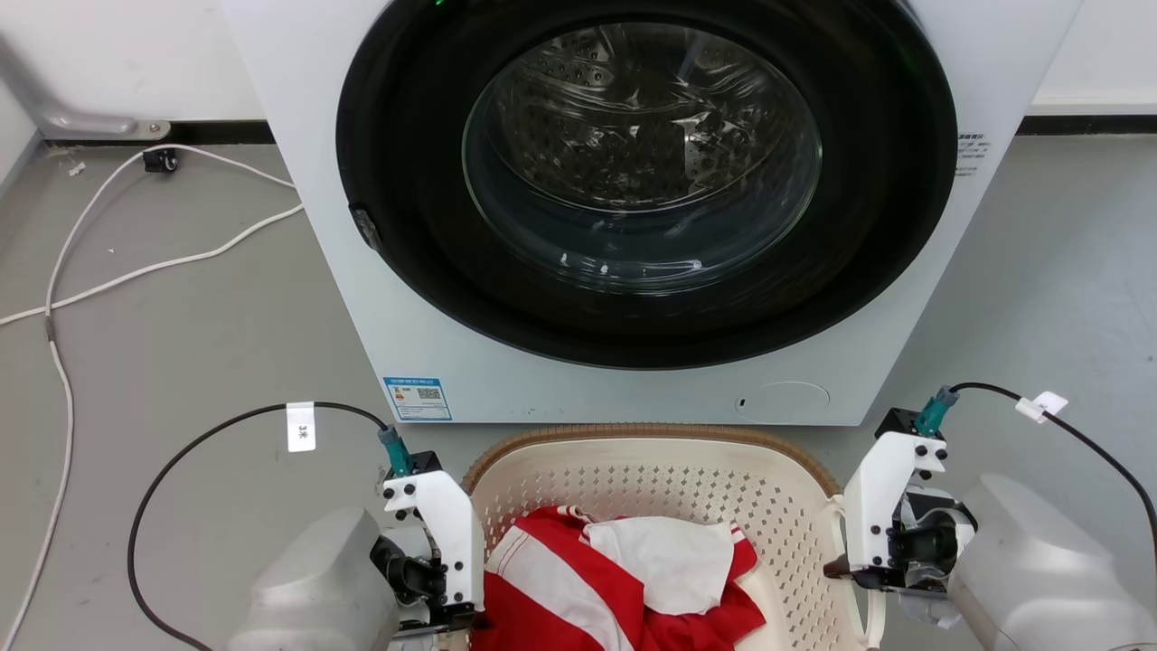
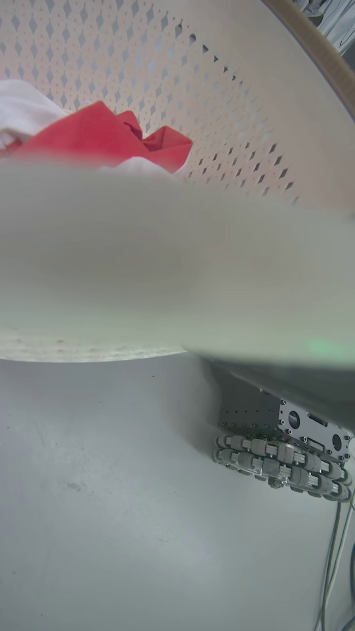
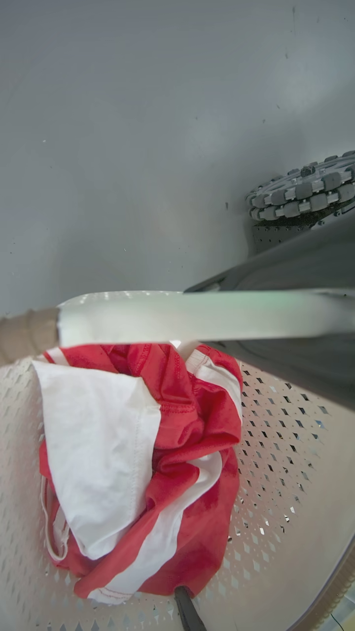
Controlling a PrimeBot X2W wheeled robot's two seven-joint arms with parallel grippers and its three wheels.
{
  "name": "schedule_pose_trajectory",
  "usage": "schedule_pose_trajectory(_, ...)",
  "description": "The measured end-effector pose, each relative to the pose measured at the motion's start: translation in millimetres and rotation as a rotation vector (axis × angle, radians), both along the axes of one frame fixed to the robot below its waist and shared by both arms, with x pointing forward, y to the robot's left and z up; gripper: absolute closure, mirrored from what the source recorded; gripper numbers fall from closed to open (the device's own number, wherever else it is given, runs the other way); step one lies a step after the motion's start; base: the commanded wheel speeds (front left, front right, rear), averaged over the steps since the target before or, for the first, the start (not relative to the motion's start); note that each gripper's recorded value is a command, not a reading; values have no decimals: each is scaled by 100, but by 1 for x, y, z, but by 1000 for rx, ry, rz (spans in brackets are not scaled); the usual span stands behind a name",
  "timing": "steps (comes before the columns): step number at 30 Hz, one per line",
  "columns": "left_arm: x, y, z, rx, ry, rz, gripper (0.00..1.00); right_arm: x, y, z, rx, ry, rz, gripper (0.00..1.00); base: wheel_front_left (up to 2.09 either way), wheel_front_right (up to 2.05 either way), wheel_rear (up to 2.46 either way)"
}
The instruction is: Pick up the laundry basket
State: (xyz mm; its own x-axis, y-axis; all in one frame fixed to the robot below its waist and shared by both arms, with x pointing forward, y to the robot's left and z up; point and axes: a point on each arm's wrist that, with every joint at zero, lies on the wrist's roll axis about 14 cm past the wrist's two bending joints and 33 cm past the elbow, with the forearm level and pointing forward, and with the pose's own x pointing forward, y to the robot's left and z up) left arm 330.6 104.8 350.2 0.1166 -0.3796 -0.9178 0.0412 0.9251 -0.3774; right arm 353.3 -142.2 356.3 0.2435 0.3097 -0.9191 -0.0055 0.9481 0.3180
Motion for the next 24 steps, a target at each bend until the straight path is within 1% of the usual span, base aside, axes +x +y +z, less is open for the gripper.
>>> schedule_pose_trajectory(24,0,0,1,-1,-7,0,100,-2,0,1,4,0,-9,100,0,0,0)
